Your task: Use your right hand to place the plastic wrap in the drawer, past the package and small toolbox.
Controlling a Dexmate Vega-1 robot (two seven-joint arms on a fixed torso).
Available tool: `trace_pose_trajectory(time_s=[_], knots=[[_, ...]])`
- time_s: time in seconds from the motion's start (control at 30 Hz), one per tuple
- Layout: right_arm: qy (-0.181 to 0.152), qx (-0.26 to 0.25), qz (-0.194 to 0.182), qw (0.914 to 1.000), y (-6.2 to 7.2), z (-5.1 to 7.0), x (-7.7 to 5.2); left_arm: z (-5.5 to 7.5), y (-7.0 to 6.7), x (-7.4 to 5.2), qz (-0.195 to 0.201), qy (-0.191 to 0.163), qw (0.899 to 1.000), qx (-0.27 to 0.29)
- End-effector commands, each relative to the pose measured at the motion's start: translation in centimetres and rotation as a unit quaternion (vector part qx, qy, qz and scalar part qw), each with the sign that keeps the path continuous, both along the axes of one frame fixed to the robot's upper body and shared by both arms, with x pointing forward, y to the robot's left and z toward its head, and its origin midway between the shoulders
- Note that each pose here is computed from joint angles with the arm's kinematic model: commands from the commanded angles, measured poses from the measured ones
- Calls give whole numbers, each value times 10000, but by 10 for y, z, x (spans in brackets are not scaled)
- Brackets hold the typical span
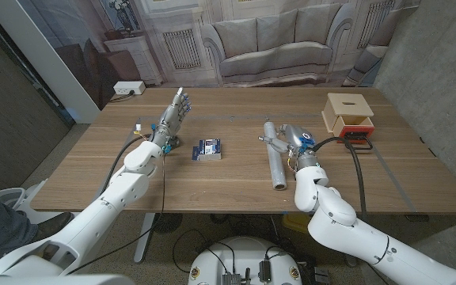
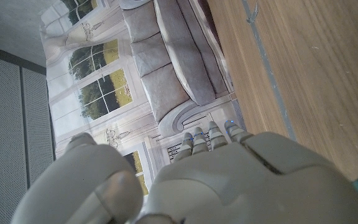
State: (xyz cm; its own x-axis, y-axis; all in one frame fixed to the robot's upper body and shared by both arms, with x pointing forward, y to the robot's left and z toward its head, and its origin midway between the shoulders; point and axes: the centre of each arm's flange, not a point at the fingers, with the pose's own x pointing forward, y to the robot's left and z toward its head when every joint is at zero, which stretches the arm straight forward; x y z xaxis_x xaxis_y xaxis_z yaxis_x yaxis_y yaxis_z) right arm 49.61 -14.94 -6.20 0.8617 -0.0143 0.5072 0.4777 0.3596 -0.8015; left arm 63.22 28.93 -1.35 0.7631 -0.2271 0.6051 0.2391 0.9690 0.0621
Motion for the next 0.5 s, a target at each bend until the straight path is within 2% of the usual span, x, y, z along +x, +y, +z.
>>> trace_pose_trajectory(time_s=[0.03, 0.3, 0.5], knots=[[147, -153, -331, 9992, 6, -1, 5, -1, 3, -4, 13, -42, 10000, -31], [264, -184, -556, 9979, 9, 0, 10, -1, 3, -4, -29, -58, 9999, -80], [339, -180, -585, 9975, 12, -1, 14, -3, 3, -4, -12, -24, 10000, -67]])
